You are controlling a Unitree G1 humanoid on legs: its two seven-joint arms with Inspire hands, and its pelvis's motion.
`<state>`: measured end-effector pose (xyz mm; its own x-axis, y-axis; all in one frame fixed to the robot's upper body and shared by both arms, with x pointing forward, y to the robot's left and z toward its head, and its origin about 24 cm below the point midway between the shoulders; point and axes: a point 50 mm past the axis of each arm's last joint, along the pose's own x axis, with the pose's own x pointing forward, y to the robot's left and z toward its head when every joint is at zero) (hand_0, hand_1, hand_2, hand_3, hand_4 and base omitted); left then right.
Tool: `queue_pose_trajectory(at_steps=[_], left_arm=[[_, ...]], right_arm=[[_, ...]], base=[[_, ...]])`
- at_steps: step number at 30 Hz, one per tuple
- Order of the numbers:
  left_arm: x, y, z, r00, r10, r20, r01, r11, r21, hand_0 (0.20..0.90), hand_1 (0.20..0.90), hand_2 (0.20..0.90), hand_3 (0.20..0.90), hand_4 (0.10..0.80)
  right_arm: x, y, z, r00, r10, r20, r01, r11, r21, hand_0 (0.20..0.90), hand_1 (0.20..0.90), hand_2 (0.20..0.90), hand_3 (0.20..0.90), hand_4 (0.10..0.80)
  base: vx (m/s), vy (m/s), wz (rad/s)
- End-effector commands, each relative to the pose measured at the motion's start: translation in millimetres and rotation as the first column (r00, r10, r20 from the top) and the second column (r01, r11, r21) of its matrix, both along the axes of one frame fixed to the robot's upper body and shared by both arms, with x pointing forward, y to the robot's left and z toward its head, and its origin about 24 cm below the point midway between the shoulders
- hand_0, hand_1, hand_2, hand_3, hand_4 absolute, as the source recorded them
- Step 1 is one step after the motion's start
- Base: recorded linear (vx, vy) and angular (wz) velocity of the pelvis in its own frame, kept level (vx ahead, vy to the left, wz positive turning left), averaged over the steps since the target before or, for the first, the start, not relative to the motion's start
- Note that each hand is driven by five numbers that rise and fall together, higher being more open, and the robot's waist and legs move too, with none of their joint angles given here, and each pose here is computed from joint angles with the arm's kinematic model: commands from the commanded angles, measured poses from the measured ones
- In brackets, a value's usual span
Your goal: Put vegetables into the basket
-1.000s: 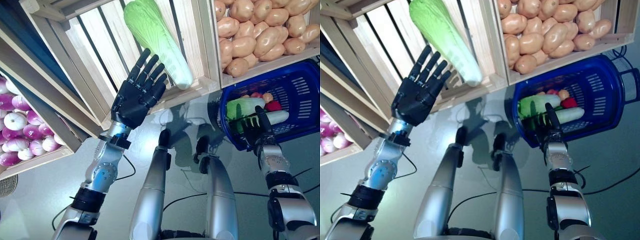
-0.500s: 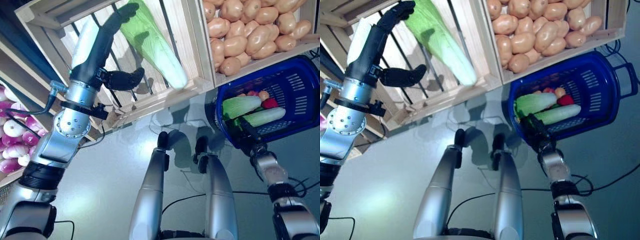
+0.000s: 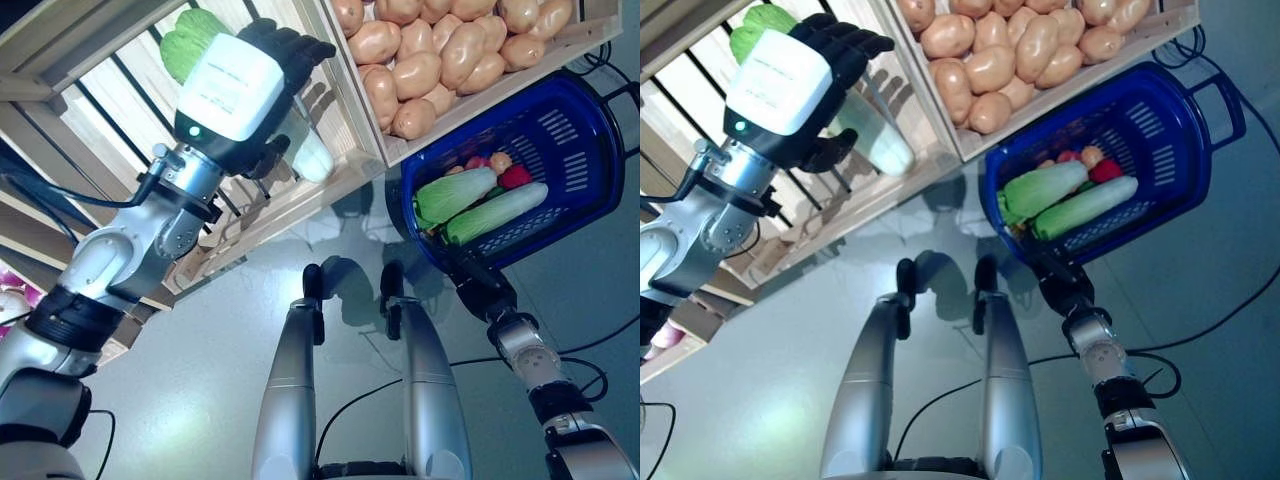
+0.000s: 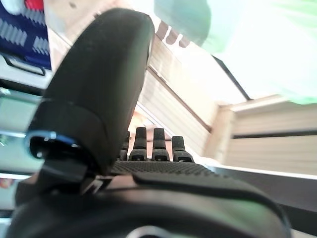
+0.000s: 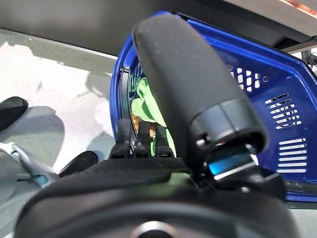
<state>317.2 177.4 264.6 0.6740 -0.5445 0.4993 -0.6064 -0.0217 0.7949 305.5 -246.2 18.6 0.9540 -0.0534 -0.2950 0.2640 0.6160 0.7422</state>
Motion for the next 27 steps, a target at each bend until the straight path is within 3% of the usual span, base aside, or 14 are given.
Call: queue_pose_trajectory(at_steps=[1, 7, 10, 14, 23, 27], left_arm=[[-9.5, -5.7, 46.7, 0.984, -0.013, 0.177, 0.012, 1.0, 0.009, 0.9, 0.9, 0.9, 0.9, 0.8], [6.4, -3.9, 36.2, 0.994, 0.104, 0.038, -0.106, 0.993, 0.051, 0.9, 0.9, 0.9, 0.9, 0.8], [17.1, 9.3, 21.4, 0.968, 0.233, -0.092, -0.223, 0.968, 0.112, 0.9, 0.9, 0.9, 0.9, 0.8], [18.2, 11.3, 17.5, 0.949, 0.279, -0.148, -0.258, 0.954, 0.15, 0.9, 0.9, 0.9, 0.9, 0.8], [14.3, 16.7, 18.9, 0.942, 0.315, -0.119, -0.296, 0.943, 0.154, 0.9, 0.9, 0.9, 0.9, 0.8], [5.8, 18.6, 25.6, 0.97, 0.242, 0.021, -0.242, 0.968, 0.07, 0.9, 0.9, 0.9, 0.9, 0.8]], right_arm=[[-8.8, -5.8, 6.6, 0.997, 0.037, 0.066, -0.036, 0.999, -0.015, 0.9, 0.9, 0.9, 0.9, 0.8], [-7.7, -1.4, 4.5, 0.997, 0.065, 0.037, -0.063, 0.996, -0.057, 0.9, 0.9, 0.9, 0.9, 0.8], [-5.7, -6.9, 7.4, 0.998, 0.056, 0.035, -0.053, 0.996, -0.071, 0.9, 0.9, 0.9, 0.9, 0.8], [-5.6, -13.3, 8.1, 0.998, 0.047, 0.034, -0.044, 0.996, -0.077, 0.9, 0.9, 0.9, 0.9, 0.8], [-5.9, -15.3, 7.5, 0.998, 0.028, 0.048, -0.025, 0.997, -0.073, 0.9, 0.9, 0.9, 0.9, 0.8], [-7.8, -11.5, 6.2, 0.998, 0.021, 0.052, -0.017, 0.998, -0.066, 0.9, 0.9, 0.9, 0.9, 0.8]], base=[[-0.022, 0.035, -0.03], [-0.011, 0.031, -0.02], [-0.003, 0.04, -0.06], [0.004, 0.006, -0.04], [0.0, 0.0, 0.0], [0.0, 0.0, 0.0]])
